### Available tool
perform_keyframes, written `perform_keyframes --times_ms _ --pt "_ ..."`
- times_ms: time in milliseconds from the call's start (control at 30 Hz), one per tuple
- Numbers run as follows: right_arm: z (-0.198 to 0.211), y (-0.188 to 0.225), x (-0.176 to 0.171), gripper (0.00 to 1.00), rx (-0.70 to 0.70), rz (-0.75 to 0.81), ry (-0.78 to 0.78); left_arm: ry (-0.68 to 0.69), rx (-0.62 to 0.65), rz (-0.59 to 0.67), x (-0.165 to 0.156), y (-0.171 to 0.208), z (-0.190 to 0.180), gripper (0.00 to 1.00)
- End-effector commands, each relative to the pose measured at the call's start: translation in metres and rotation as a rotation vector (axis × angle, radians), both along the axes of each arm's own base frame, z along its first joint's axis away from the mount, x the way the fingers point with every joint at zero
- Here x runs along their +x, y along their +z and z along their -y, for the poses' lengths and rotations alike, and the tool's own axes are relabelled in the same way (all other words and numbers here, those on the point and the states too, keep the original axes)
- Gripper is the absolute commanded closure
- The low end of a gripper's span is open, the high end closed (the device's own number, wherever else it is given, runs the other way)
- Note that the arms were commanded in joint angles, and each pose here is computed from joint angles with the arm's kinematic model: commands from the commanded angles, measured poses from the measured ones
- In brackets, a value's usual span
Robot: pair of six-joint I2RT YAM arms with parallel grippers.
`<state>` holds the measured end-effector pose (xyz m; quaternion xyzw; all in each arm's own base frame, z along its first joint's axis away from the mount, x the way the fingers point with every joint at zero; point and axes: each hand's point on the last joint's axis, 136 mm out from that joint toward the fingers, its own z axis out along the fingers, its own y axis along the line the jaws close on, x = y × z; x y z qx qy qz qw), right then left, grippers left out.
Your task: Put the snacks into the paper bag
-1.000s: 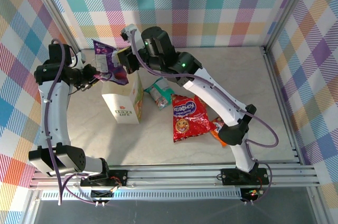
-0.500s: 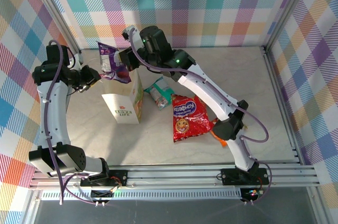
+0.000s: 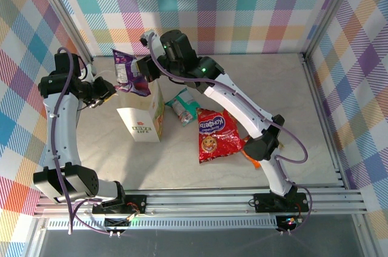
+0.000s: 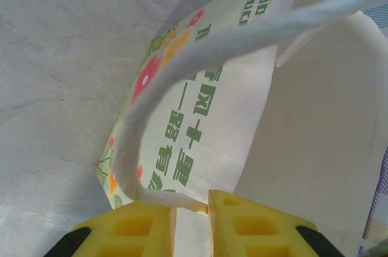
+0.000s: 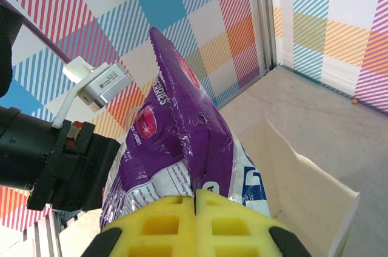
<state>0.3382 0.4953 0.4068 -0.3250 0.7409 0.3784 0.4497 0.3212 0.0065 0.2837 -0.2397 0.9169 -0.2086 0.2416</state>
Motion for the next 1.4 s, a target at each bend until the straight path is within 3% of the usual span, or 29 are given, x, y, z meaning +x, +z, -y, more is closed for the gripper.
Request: perform_keyframes --times_ms 0,333,933,1367 --pt "-0.004 0.026 -0.004 1.00 0.063 0.060 0.029 0.021 0.001 -0.001 -0.005 0.001 -0.005 0.79" --pt "-0.009 0.004 -0.003 1.00 0.020 0.021 0.040 0.024 0.017 -0.004 -0.011 -0.001 -0.008 0.86" --pt "-0.004 -0.026 -0.002 1.00 -0.093 0.000 0.023 0.029 0.002 0.000 -0.008 -0.003 -0.010 0.88" --pt "0.000 -0.065 -0.033 1.00 -0.231 -0.081 0.088 0.020 -0.017 0.020 -0.005 0.002 -0.007 0.88"
